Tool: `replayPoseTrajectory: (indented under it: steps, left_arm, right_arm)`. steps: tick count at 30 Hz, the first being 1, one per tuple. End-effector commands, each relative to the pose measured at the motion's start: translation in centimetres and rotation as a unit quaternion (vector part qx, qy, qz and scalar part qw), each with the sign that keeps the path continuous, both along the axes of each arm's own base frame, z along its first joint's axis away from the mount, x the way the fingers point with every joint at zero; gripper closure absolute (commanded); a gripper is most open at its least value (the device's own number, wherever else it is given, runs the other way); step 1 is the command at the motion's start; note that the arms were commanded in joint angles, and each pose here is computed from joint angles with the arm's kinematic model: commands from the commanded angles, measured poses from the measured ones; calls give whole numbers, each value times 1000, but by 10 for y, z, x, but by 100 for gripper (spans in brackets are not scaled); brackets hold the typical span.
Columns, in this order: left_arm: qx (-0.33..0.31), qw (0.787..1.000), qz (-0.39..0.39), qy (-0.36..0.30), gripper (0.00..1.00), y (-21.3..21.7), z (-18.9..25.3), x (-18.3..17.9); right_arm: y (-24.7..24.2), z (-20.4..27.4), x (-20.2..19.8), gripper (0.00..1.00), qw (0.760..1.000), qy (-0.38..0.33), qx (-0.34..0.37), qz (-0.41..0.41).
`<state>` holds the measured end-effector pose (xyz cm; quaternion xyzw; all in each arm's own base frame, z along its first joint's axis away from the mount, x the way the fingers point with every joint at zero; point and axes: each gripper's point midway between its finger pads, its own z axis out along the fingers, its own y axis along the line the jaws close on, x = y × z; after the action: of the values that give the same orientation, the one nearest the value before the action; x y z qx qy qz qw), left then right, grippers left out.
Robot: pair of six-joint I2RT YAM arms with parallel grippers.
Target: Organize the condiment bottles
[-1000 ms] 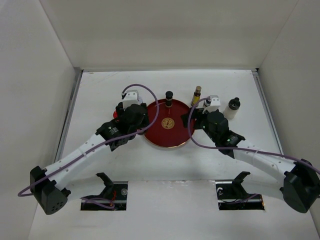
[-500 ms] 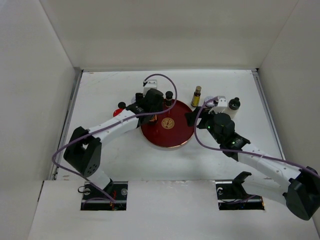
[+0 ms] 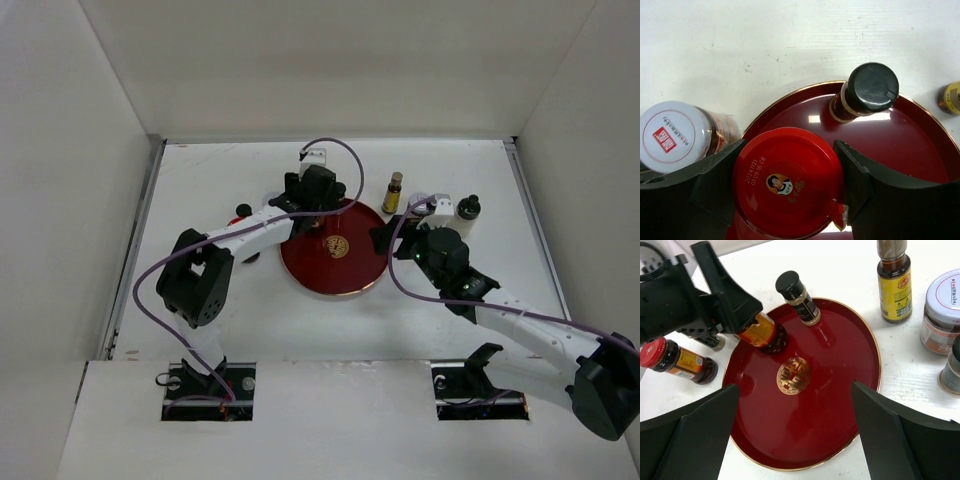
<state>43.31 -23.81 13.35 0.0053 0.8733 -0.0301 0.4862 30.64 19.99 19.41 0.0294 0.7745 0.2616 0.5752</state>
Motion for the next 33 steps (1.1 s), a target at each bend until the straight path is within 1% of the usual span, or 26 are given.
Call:
replayPoseTrajectory:
  steps: [1, 6, 8, 15, 18, 21, 24, 25, 26, 29, 33]
  left_arm:
    - [-64, 992, 8, -107, 69, -13, 77, 40]
    - [-58, 992, 13, -108, 68, -12, 71, 55]
    - [-58, 992, 15, -112, 66, -11, 71, 59]
    - [-58, 993, 18, -105, 42, -9, 62, 57]
    - [-63, 992, 16, -105, 26, -10, 64, 51]
    - [-70, 991, 13, -111, 14, -11, 70, 43]
    - [-82, 989, 14, -122, 5, -10, 82, 34]
    - [-87, 988, 15, -128, 2, -8, 87, 30]
    - [-93, 986, 21, -136, 1, -5, 93, 28]
    - [-116, 977, 42, -174, 0, 8, 121, 19]
    - [-152, 958, 69, -232, 0, 25, 162, -3]
  right_arm:
    - [1, 24, 2, 1, 999, -34, 33, 2]
    - [0, 25, 1, 0, 999, -36, 34, 2]
    - [1, 23, 2, 0, 999, -33, 32, 2]
    - [1, 22, 2, 0, 999, -32, 31, 1]
    - [-1, 20, 4, 1, 999, -31, 29, -4]
    - [-4, 19, 6, 4, 999, -29, 28, -10]
    - [-7, 21, 6, 13, 999, -30, 27, -15]
    - [-8, 21, 7, 20, 999, -30, 27, -18]
    - [-10, 21, 8, 28, 999, -30, 25, -22]
    - [-15, 23, 9, 48, 999, -27, 18, -33]
    - [-19, 26, 10, 66, 999, -22, 8, -43]
